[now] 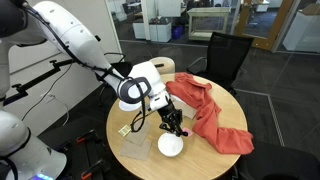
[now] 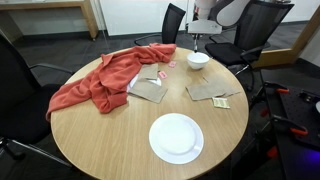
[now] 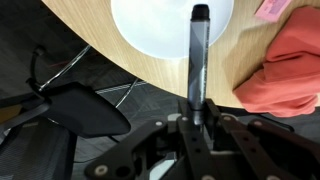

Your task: Take the marker from the white bowl and put it on the table, then return it to the white bowl

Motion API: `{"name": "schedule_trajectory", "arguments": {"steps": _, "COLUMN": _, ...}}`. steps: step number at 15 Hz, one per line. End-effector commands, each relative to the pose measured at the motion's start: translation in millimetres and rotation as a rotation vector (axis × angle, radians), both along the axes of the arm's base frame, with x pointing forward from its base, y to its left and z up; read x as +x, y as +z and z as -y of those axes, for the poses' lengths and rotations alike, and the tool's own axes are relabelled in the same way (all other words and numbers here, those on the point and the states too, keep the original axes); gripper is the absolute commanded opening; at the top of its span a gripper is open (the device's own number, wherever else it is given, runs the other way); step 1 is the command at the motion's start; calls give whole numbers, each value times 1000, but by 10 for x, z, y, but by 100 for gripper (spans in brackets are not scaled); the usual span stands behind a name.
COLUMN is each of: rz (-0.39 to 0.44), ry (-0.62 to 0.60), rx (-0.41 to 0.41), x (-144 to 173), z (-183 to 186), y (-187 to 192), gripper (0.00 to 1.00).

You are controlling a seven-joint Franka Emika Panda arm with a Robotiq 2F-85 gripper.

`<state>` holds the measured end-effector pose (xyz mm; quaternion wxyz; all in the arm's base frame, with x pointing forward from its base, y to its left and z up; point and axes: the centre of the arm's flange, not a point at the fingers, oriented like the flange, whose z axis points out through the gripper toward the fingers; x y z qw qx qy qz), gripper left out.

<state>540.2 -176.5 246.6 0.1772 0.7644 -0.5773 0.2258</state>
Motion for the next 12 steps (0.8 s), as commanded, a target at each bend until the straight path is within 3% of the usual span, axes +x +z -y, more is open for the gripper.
{"name": "schedule_trajectory", "arguments": {"steps": 1, "rz": -48, "ry": -34, "rx": -21, "x": -44, "z": -96, "y": -30, "gripper": 5}}
{"name": "schedule_trajectory", "arguments": {"steps": 12, "rz": -102, "ry": -37, "rx": -47, "x": -71, "z": -78, "y": -299, "gripper": 5}}
